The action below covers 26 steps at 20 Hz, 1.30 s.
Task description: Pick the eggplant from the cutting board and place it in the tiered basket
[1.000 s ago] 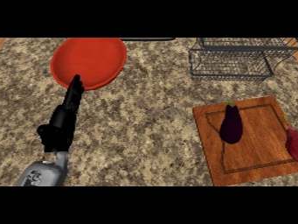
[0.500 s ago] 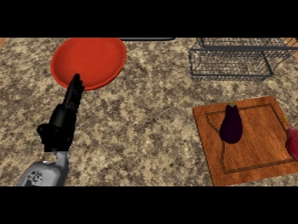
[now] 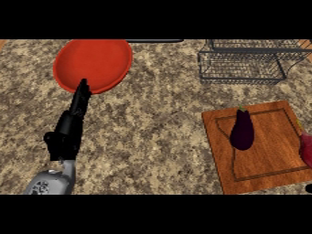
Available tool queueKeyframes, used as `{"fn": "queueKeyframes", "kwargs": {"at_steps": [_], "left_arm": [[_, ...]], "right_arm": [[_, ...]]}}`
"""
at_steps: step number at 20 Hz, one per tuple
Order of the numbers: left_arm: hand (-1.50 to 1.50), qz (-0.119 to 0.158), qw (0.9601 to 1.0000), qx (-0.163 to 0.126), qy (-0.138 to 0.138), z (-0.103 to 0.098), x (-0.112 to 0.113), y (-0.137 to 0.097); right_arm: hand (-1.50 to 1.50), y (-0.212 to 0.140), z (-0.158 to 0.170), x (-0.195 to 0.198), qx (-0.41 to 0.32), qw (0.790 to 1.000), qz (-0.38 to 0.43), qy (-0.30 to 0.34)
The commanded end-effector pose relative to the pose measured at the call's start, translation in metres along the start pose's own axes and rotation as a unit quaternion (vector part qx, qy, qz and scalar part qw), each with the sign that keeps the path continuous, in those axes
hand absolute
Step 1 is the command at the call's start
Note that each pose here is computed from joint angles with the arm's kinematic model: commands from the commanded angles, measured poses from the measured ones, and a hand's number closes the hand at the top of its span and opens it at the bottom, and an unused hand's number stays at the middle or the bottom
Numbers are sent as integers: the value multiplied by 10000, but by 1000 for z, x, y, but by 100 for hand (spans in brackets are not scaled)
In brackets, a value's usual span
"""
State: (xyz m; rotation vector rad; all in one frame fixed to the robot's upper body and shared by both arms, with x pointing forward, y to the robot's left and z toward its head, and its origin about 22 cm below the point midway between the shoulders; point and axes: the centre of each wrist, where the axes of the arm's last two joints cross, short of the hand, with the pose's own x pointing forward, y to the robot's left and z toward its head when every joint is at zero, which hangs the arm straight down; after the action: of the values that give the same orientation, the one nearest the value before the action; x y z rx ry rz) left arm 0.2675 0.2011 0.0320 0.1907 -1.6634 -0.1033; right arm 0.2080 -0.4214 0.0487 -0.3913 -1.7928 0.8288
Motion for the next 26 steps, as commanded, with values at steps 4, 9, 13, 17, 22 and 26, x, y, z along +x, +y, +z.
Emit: {"fn": "queueKeyframes", "kwargs": {"at_steps": [4,9,13,17,22,26], "left_arm": [[0,-52,10000,2,-34,-9,-8,-6],[0,-50,10000,36,-25,-26,3,-17],[0,-48,10000,15,-46,-8,8,-9],[0,-45,9999,-98,-112,-5,3,-4],[0,-8,10000,-31,35,1,-8,-2],[0,-46,9999,63,-64,-11,-10,4]], "right_arm": [[-150,12,-6,-21,-58,9994,-251,235],[-150,28,-25,-41,277,9991,-267,205],[-150,44,-33,-22,159,9991,-388,23],[-150,40,-36,-55,194,9989,-425,-82],[-150,42,-55,-22,346,9980,-512,-97],[-150,52,-41,-24,432,9976,-526,-77]]}}
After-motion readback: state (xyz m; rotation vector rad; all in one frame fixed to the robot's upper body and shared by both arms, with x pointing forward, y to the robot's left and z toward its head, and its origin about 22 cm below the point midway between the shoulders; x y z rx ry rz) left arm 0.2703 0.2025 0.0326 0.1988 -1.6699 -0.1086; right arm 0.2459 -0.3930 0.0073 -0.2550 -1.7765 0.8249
